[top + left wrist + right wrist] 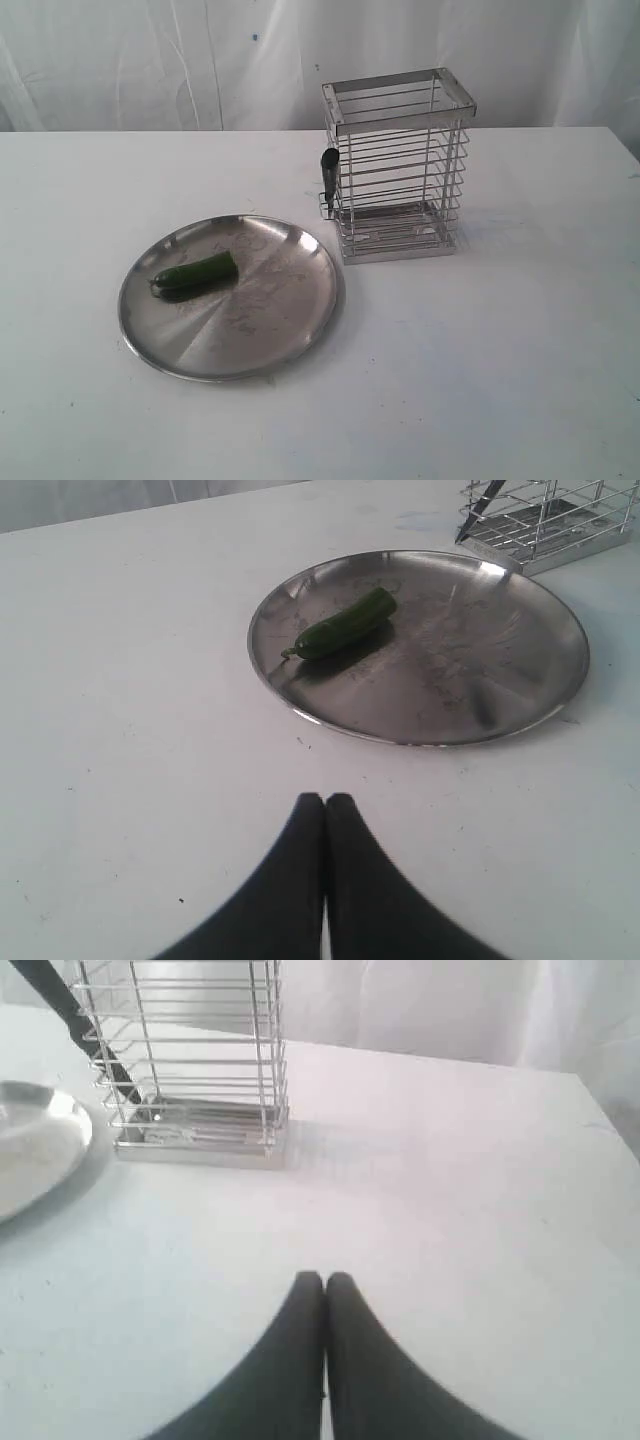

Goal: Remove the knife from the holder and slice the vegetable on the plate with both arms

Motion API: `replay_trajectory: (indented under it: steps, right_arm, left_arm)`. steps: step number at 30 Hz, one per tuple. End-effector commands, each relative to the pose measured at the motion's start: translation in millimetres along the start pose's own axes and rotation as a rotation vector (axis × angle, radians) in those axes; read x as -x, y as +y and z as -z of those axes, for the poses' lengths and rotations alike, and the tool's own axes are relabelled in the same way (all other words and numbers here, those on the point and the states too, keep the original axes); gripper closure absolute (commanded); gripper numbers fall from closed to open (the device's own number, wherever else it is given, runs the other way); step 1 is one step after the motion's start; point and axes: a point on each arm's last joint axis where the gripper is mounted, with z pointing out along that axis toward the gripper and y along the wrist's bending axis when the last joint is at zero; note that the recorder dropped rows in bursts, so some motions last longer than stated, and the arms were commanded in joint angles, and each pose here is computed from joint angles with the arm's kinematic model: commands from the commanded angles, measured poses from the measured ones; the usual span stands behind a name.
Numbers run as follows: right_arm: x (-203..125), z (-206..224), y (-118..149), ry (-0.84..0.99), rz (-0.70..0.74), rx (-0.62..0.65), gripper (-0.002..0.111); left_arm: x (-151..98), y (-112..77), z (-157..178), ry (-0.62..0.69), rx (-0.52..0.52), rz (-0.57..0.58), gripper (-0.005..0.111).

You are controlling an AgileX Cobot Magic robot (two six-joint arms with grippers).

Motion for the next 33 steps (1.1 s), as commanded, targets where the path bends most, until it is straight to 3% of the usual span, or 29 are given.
replay_trajectory:
  steps: [1,4,13,19,26,28,29,30,31,33]
  right_arm:
    - [35,8,0,-0.305,-0.117,0.024,0.108]
    - [69,25,-2,-0.464,-0.167,0.033,0.108]
    - [134,64,-4,-0.346,-0.235,0.062,0.108]
    - [179,50,3,-0.11,-0.365,0.155,0.108]
    - [212,-11,10,0.244,-0.317,0.197,0.108]
    - [223,-40,15,0.361,-0.303,0.231,0.098]
    - [230,-60,21,0.408,-0.293,0.26,0.082]
    - [234,-67,24,0.416,-0.286,0.271,0.074]
    - [238,-86,32,0.418,-0.273,0.293,0.052]
    - [241,-112,47,0.41,-0.266,0.328,0.041]
  left_arm:
    - [0,-0.6,0,-0.006,-0.008,0.008,0.107]
    - [0,-0.6,0,-0.006,-0.008,0.008,0.107]
    - [0,-0.6,0,-0.006,-0.008,0.008,0.107]
    - [0,-0.6,0,-0.006,-0.008,0.008,0.107]
    - [0,-0.6,0,-0.006,-0.008,0.008,0.107]
    - [0,-0.6,0,-0.006,-0.008,0.008,0.107]
    - [0,-0.6,0,-0.006,-0.008,0.008,0.107]
    - [0,-0.6,0,-0.006,-0.008,0.008,0.107]
    - [0,-0.6,0,-0.006,-0.008,0.008,0.107]
    - [0,-0.6,0,-0.006,-0.008,0.008,0.107]
